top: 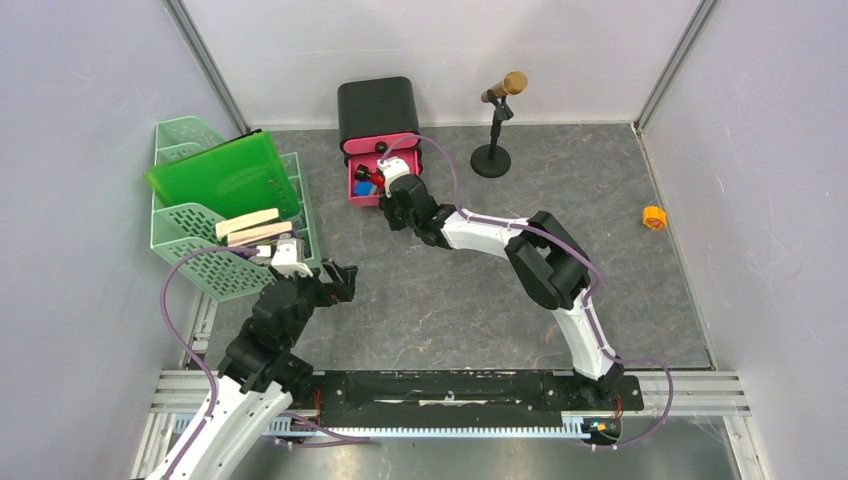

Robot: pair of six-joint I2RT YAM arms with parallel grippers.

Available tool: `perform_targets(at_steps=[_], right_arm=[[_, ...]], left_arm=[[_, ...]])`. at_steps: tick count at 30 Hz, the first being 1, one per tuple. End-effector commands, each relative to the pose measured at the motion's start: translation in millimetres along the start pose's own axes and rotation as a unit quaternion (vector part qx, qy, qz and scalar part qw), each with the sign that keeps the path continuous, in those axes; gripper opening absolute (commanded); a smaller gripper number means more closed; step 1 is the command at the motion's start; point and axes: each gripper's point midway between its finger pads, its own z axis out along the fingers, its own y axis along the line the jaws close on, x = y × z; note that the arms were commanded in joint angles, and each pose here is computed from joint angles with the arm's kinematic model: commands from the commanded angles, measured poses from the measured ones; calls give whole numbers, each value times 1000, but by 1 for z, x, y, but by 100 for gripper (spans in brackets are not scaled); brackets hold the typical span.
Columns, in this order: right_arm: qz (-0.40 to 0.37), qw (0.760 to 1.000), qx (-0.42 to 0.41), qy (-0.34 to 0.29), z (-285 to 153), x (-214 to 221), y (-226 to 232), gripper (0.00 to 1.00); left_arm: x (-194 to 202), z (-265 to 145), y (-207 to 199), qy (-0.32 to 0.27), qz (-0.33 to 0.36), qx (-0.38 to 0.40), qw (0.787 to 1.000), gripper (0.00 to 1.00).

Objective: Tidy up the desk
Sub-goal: Close the drawer in the storage box.

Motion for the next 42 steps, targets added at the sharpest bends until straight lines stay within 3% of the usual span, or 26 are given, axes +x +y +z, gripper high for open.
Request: perform_targets(at_steps=[1,27,42], right_arm=[[15,997,-4,-73,-6,-58,6,21],[32,992,9,-121,11,-105,-18,22],[35,992,11,-122,23,-103,-28,22]], left_arm=[[-10,1,-2,-21,13,5,1000,100],[-9,2,-3,-18,14,6,1000,100],[-10,0,-3,-22,14,6,1000,100]])
